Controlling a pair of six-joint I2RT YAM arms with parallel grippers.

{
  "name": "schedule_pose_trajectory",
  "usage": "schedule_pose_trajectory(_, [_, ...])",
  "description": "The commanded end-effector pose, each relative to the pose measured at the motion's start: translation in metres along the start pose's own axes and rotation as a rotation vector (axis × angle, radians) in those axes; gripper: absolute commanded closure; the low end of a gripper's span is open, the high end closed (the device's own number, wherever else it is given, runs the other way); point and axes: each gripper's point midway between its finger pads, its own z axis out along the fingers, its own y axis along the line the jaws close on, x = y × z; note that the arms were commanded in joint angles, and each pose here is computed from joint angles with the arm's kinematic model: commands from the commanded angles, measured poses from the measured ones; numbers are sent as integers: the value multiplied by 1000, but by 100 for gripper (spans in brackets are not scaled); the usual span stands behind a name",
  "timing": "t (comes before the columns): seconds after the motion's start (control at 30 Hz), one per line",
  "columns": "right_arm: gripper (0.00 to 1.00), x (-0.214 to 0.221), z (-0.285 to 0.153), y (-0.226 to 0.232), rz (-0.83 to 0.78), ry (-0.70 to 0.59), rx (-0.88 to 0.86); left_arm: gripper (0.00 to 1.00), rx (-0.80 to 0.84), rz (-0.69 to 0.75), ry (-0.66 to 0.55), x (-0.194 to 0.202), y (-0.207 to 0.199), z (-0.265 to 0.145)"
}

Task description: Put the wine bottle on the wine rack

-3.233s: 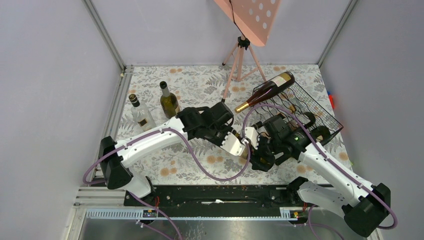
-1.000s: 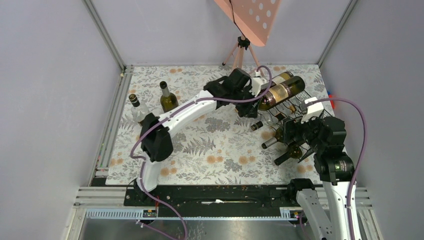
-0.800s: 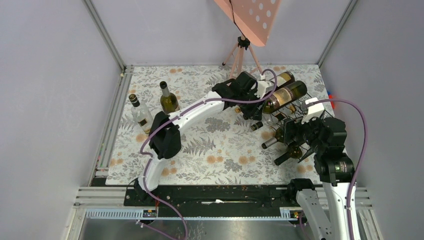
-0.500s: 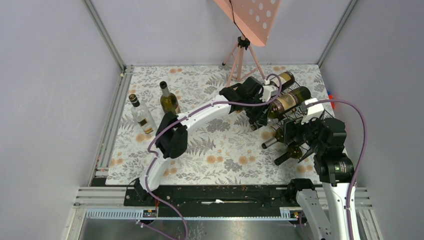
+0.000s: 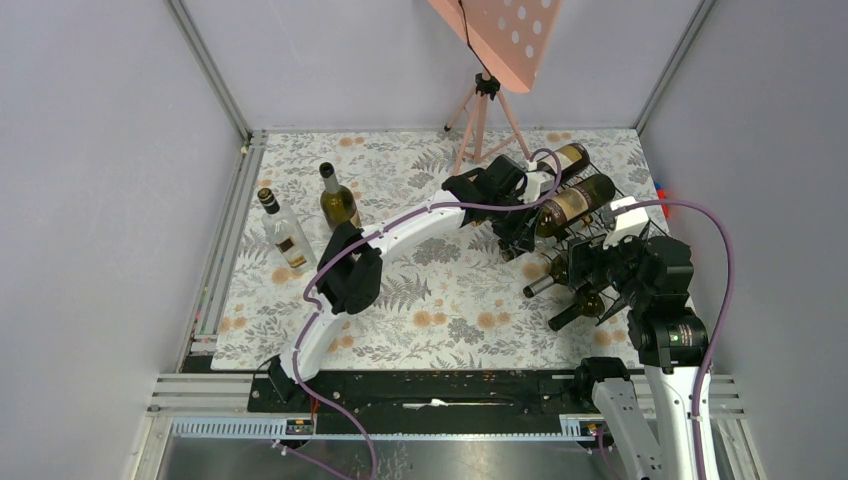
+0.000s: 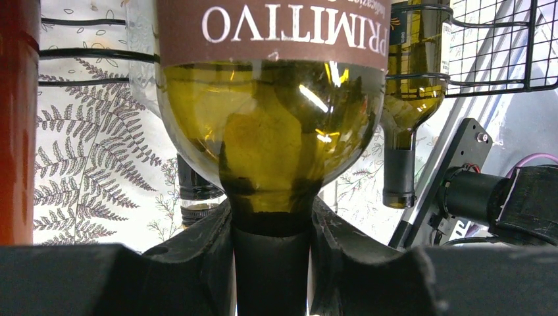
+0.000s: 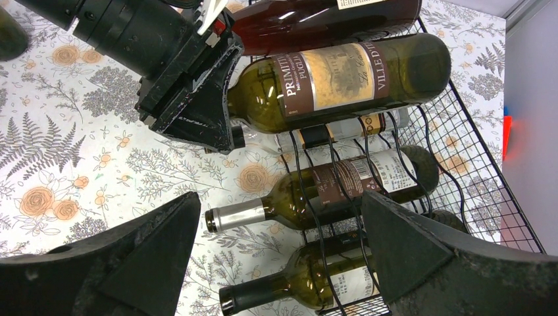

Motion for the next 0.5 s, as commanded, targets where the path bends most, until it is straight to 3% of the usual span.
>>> schedule_pose_trajectory(0.0, [1, -5, 0, -1, -17, -28, -2, 74, 67, 130, -235, -73, -29, -20])
schedule_pose_trajectory(0.47, [0, -4, 0, -1, -21, -27, -5, 38, 30, 163, -250, -79, -25, -26])
